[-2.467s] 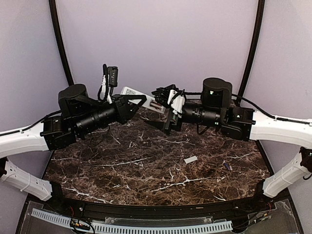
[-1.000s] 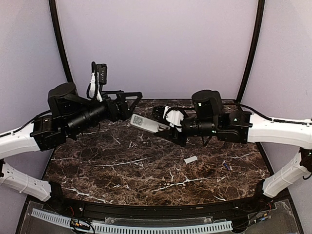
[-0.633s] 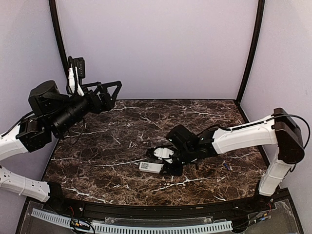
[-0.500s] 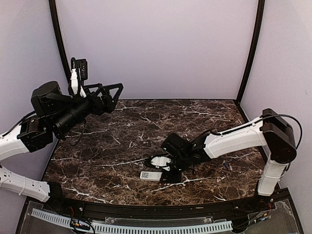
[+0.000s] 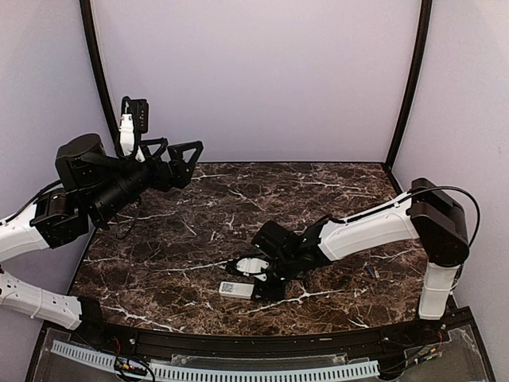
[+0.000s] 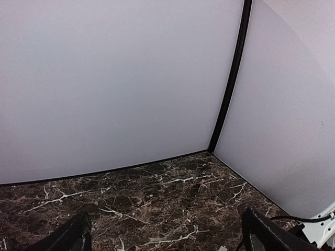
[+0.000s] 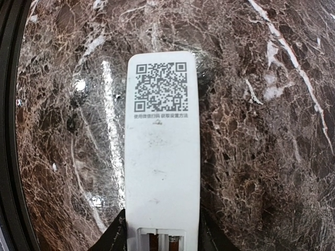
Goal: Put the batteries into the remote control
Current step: Place the remote control without the battery cover at the center of the board, then pick up the battery at the center of the board.
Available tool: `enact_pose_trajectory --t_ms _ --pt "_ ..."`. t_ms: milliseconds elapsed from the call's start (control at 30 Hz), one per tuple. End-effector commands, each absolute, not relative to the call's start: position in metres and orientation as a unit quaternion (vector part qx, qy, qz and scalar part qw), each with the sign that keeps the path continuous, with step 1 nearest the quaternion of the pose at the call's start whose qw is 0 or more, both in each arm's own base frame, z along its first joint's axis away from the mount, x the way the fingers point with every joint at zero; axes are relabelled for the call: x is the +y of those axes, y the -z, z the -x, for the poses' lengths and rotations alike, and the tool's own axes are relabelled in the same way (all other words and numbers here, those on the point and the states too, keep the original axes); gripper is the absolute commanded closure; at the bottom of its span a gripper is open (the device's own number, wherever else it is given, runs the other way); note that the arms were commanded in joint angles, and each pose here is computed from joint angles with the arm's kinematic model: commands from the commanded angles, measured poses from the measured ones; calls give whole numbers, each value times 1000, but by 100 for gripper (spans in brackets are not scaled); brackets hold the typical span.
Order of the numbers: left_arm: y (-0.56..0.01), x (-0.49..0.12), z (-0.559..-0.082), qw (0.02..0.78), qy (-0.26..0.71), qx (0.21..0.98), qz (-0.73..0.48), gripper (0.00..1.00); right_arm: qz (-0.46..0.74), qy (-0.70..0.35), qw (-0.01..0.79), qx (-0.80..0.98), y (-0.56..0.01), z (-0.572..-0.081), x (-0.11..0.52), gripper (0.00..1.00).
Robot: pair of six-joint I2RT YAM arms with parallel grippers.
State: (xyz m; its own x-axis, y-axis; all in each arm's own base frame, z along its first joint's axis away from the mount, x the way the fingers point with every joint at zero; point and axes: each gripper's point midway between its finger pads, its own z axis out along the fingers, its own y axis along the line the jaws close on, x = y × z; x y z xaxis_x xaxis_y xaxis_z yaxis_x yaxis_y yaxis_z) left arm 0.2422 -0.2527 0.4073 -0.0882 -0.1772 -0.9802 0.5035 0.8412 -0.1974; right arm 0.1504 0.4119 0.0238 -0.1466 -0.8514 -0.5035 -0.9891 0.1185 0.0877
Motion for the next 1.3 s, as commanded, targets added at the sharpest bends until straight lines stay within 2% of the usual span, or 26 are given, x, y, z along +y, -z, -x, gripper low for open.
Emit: enact_pose_trajectory --t_ms 0,267,400,633,700,800,867,967,1100,1267 --pt "-403 -250 -245 671 231 693 -128 1 656 -202 140 714 -14 -139 410 56" --pt "-402 -251 -245 673 225 691 -138 1 680 -161 146 700 -23 -147 407 49" --pt "-402 -253 -245 674 224 690 -142 1 687 -172 167 686 -53 -144 413 43" --pt "-401 -255 -245 675 222 688 -151 1 647 -231 200 699 -115 -133 412 42" --pt "-402 -254 -244 677 219 686 -153 1 594 -232 218 739 -130 -143 404 44" --pt "-402 -253 -244 681 214 683 -156 1 454 -202 244 833 -145 -190 369 52" --pt "-400 -256 -245 680 212 683 -162 1 343 -173 251 889 -150 -224 328 60" --pt "-399 -260 -244 679 215 681 -171 1 182 -103 247 946 -150 -257 252 63" --pt "-399 -263 -242 679 218 677 -184 1 52 -49 194 978 -136 -263 175 63" --pt "-398 -262 -238 678 217 673 -199 1 -35 14 90 995 -91 -229 124 58"
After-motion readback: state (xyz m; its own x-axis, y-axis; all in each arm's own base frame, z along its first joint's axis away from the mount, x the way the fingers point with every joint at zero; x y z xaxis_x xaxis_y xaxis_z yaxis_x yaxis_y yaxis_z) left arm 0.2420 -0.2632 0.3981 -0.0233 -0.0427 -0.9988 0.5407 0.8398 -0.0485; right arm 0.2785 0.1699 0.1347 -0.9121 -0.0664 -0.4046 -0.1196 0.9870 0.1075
